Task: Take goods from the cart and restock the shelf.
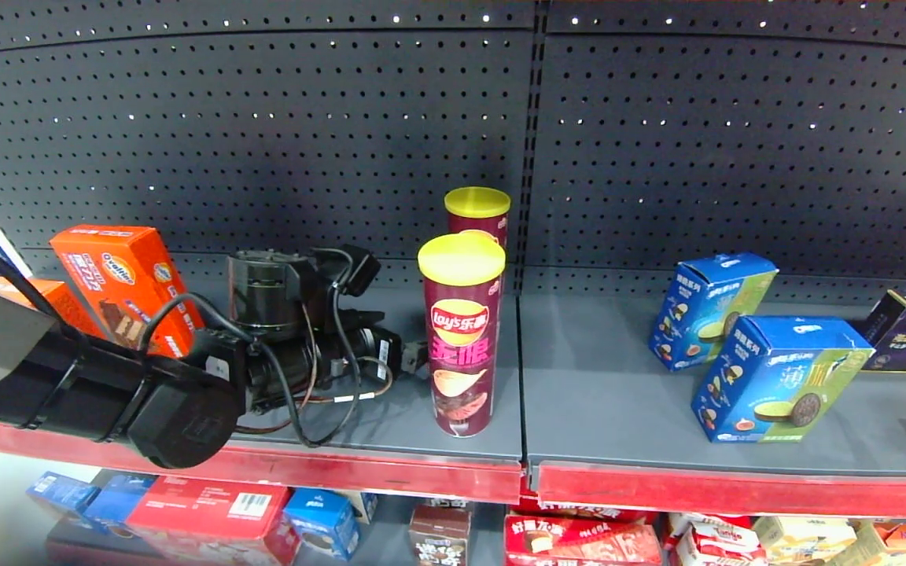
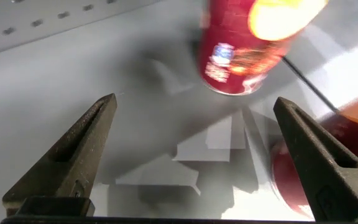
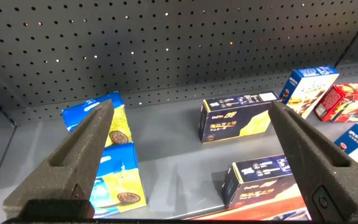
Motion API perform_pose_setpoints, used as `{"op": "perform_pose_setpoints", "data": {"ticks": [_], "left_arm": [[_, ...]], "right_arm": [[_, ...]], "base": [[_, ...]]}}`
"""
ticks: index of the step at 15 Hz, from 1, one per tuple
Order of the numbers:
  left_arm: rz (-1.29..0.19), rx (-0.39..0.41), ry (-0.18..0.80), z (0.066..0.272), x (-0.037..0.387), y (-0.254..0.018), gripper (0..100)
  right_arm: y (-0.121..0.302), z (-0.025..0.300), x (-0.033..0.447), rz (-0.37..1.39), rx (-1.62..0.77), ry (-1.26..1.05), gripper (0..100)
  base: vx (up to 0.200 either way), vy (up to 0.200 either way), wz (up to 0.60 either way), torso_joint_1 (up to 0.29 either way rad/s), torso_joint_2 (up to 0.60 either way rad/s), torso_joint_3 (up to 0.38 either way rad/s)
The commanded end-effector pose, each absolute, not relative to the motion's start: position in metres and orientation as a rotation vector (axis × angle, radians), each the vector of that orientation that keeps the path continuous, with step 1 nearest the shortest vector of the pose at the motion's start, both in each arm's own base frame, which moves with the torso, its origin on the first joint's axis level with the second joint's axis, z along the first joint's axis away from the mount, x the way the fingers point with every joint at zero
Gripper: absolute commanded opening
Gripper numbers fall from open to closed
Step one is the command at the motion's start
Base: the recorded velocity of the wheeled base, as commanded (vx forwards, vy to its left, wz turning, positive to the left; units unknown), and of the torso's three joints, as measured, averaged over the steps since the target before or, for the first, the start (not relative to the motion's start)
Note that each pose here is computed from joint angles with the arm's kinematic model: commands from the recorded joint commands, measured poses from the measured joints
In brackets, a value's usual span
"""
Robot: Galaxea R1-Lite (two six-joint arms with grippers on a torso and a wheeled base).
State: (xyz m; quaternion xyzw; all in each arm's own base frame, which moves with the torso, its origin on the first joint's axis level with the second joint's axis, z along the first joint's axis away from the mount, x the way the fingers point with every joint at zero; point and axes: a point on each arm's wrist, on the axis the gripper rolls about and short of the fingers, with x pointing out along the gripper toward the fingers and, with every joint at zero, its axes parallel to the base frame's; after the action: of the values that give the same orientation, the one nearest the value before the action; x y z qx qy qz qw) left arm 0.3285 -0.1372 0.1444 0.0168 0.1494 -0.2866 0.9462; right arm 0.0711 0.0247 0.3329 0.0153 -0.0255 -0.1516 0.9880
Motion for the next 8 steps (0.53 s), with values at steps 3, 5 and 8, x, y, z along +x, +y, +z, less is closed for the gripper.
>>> {"op": "perform_pose_setpoints", "data": {"ticks": [3, 5, 8], "left_arm": [[-0.526, 0.01, 0.269, 0.16, 0.322, -0.118, 100], [-0.496, 0.005, 0.248, 0.17, 0.311, -0.103, 100], [-0.415, -0.005, 0.199, 0.189, 0.283, -0.069, 100]], "right_arm": [[0.025, 0.333, 0.071, -0.299, 0.031, -0.052, 100], [0.025, 0.333, 0.071, -0.298, 0.032, -0.053, 100], [0.024, 0.334, 0.069, -0.298, 0.038, -0.06, 100]], "base": [[0.0, 0.0, 0.0, 0.0, 0.0, 0.0], [0.0, 0.0, 0.0, 0.0, 0.0, 0.0], [0.0, 0.0, 0.0, 0.0, 0.0, 0.0]]}}
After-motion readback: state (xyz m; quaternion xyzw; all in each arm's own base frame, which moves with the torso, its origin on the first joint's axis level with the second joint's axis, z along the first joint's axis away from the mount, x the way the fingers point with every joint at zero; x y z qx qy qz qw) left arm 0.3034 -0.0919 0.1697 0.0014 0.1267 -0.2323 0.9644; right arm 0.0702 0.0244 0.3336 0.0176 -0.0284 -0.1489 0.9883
